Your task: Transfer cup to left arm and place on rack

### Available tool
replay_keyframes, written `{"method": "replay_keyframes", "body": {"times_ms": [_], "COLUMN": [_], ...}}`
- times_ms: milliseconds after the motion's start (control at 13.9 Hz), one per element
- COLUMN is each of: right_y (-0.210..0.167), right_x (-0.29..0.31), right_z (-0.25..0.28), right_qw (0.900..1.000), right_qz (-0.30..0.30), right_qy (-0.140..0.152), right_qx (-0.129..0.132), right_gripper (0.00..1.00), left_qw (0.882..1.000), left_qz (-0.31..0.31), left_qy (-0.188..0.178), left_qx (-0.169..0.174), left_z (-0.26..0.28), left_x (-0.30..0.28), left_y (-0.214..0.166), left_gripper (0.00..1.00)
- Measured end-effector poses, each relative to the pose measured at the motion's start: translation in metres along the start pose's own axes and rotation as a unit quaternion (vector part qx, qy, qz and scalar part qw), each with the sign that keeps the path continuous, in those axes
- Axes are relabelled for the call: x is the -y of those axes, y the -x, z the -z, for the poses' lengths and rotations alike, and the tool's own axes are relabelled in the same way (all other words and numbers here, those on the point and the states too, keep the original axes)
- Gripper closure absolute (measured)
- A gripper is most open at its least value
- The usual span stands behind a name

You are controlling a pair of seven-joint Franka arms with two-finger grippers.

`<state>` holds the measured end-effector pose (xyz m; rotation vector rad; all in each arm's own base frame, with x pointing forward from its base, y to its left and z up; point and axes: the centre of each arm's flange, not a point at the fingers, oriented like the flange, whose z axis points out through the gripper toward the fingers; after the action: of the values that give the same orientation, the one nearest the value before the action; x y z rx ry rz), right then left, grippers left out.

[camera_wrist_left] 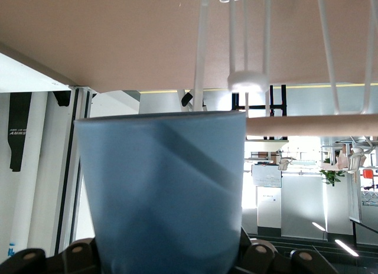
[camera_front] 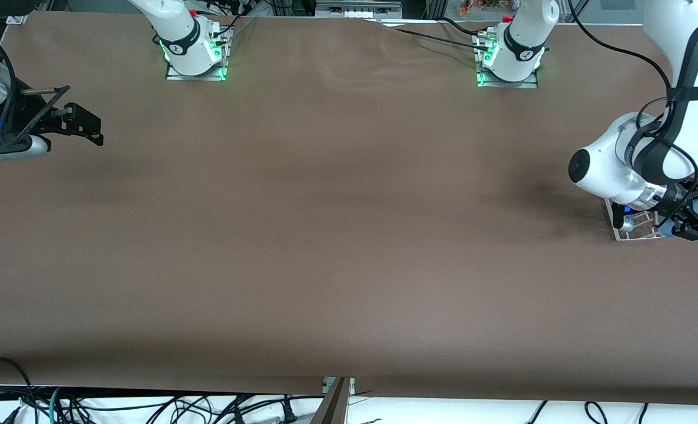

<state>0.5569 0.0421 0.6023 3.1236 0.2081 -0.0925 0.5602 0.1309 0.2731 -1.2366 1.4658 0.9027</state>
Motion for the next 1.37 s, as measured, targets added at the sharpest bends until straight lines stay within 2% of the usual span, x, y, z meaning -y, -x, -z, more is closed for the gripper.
{"method": "replay_keyframes", "body": {"times_ms": [503, 1006, 1366], "right_y": [0.004, -0.001, -0.001], "right_x": [-0.029, -0.028, -0.056], "right_z": [0.009, 0.006, 0.004], "right_qw": [1.0, 1.0, 0.999], "right_qz": [-0.027, -0.026, -0.05], "right_qy": [-0.007, -0.003, -0.007], "right_qx": [-0.007, -0.014, -0.019], "right_gripper": [0.0, 0.0, 0.0], "left_qw": [1.0, 1.0, 1.0], "left_qz": [0.001, 0.011, 0.016], "left_qy": [-0.01, -0.017, -0.017], "left_qx": [0.008, 0.019, 0.02], "left_z": [-0.003, -0.01, -0.01], "left_x": [-0.008, -0.016, -0.018], "left_y": [-0.013, -0.017, -0.019], "left_gripper": [0.28, 0.28, 0.28]}}
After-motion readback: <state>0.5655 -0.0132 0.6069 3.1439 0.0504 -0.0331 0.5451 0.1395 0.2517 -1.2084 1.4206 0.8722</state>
